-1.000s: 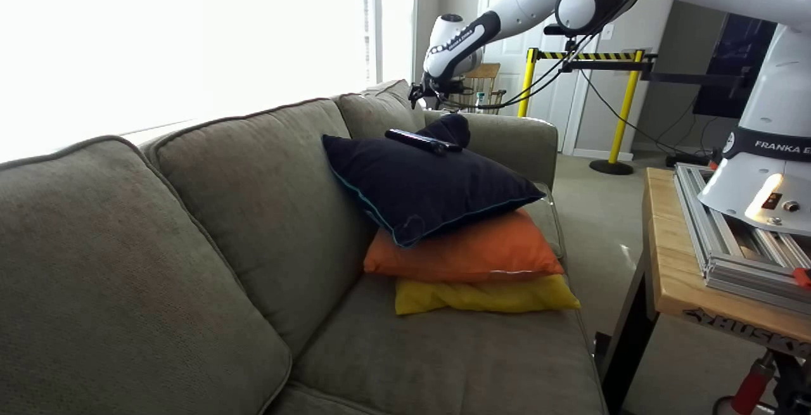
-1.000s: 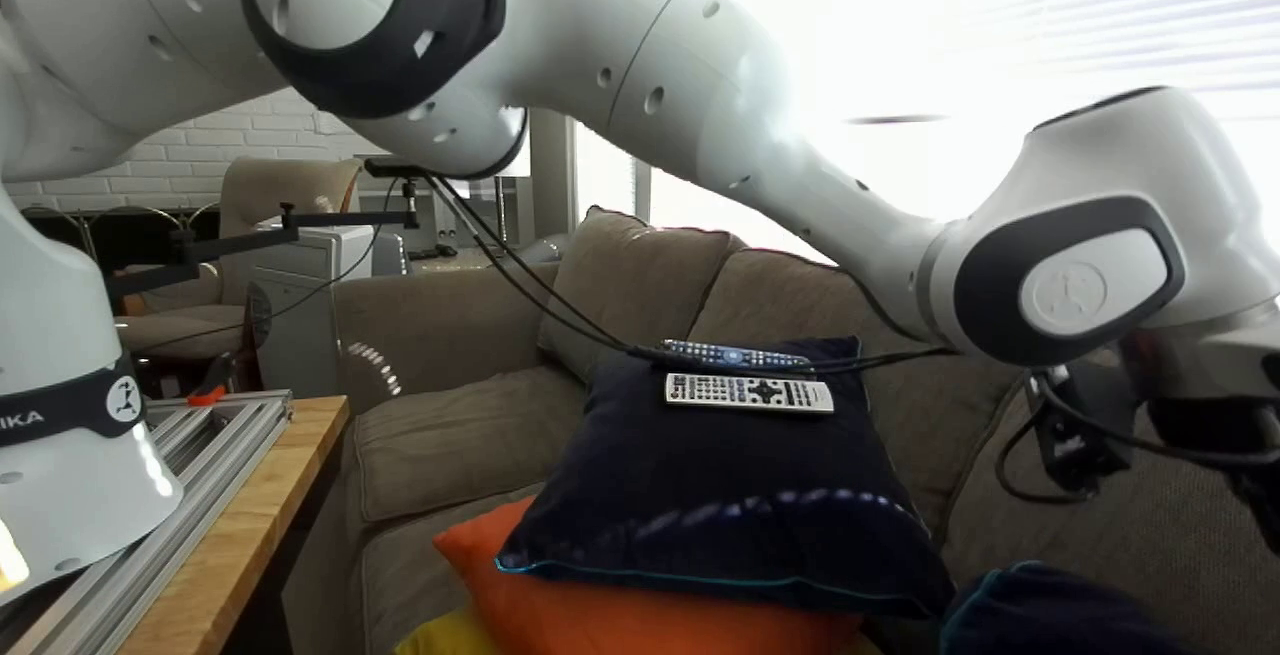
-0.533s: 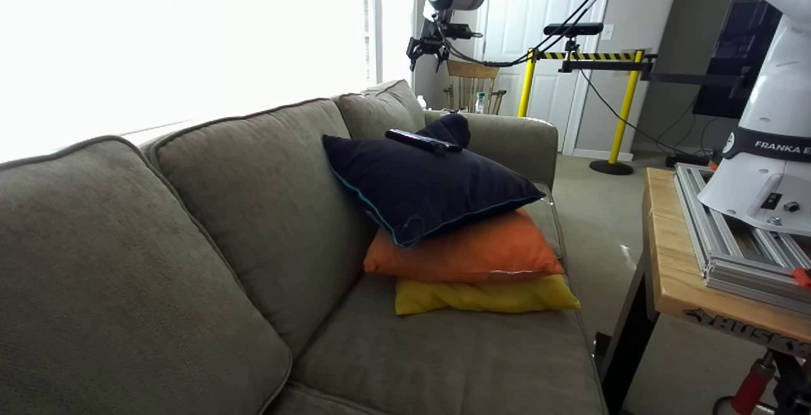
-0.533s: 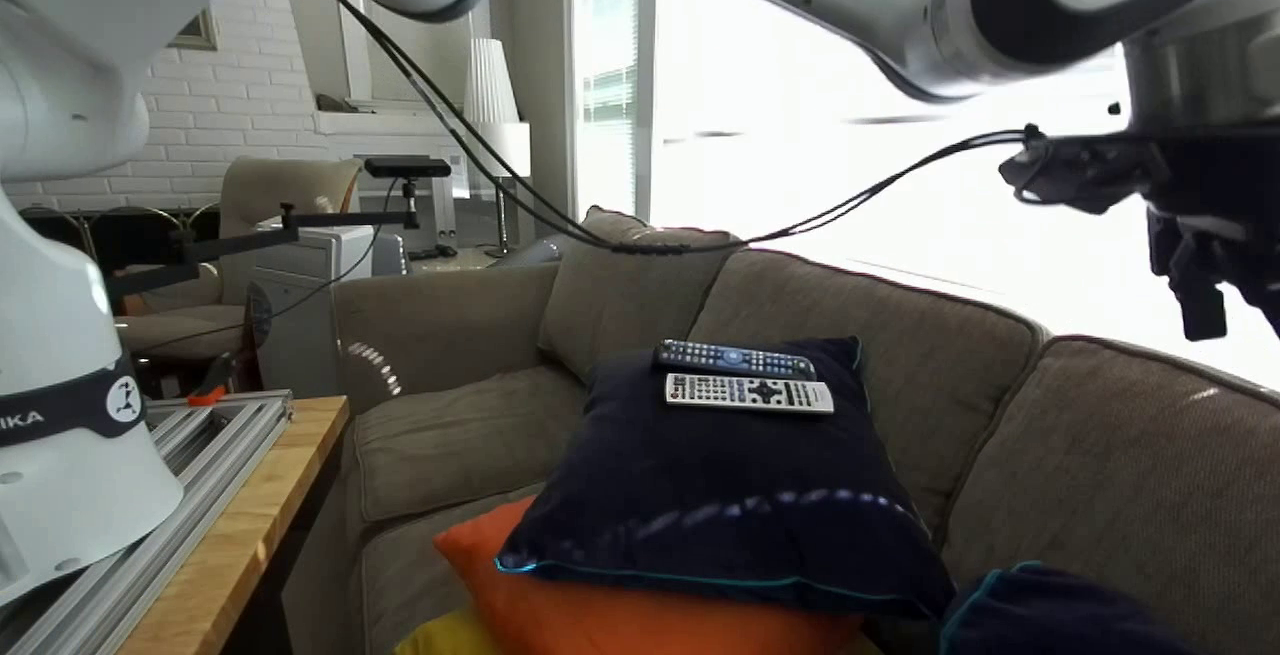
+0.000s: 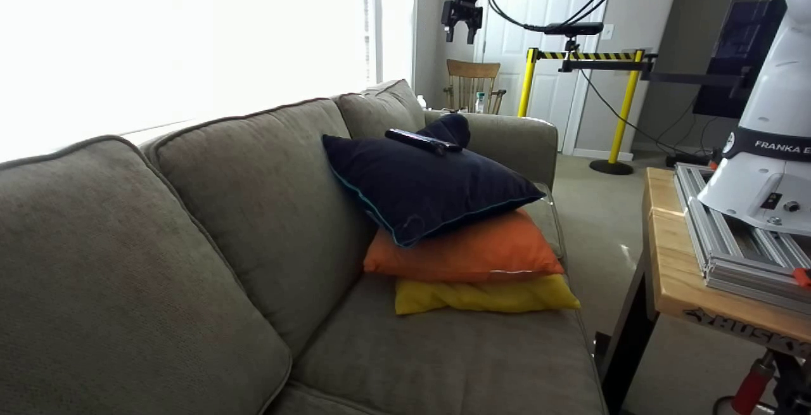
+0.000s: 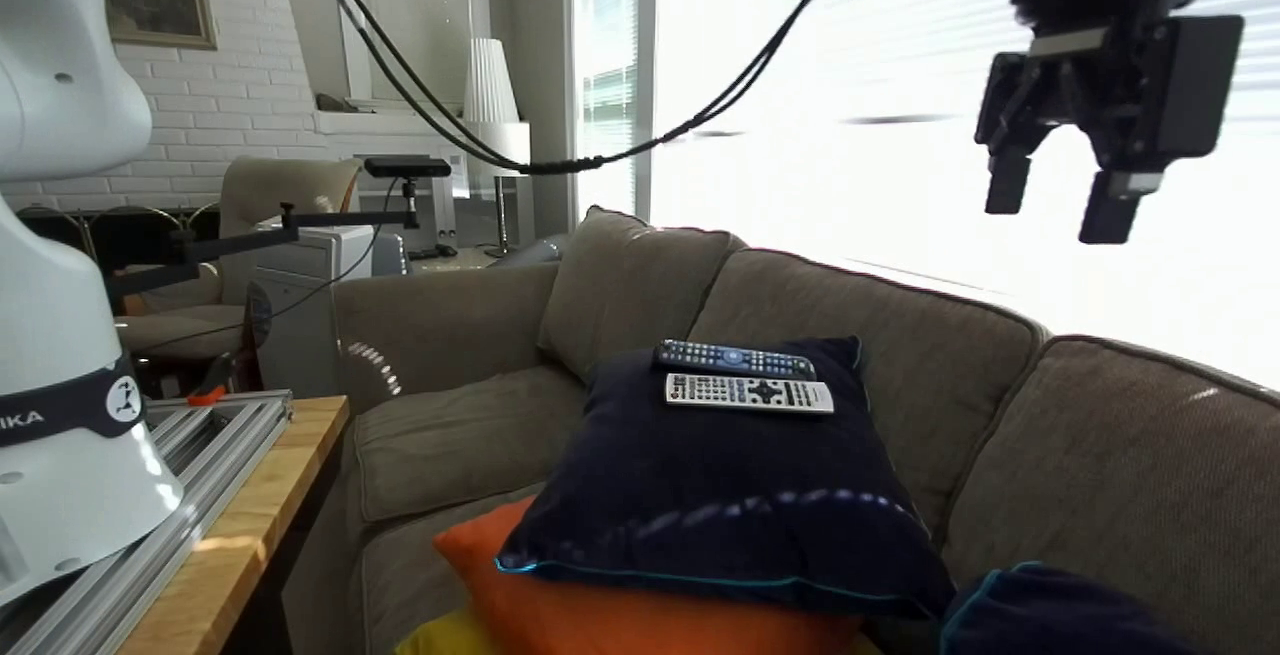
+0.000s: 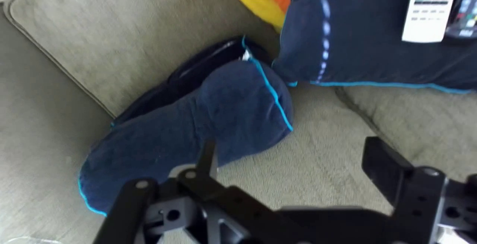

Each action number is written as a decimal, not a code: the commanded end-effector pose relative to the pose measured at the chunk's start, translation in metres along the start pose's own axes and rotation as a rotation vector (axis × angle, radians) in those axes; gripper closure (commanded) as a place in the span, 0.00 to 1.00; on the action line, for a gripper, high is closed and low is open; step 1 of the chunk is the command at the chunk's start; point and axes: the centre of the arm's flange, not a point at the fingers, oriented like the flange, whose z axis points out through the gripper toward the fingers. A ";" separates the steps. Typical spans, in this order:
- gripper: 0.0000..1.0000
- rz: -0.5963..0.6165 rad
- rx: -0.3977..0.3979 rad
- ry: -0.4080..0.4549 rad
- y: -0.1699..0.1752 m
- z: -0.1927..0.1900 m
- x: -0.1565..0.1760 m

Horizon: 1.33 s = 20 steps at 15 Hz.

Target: Move the blue cylindrical pillow forward

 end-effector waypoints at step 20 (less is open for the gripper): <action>0.00 -0.257 0.064 0.032 0.013 0.011 -0.196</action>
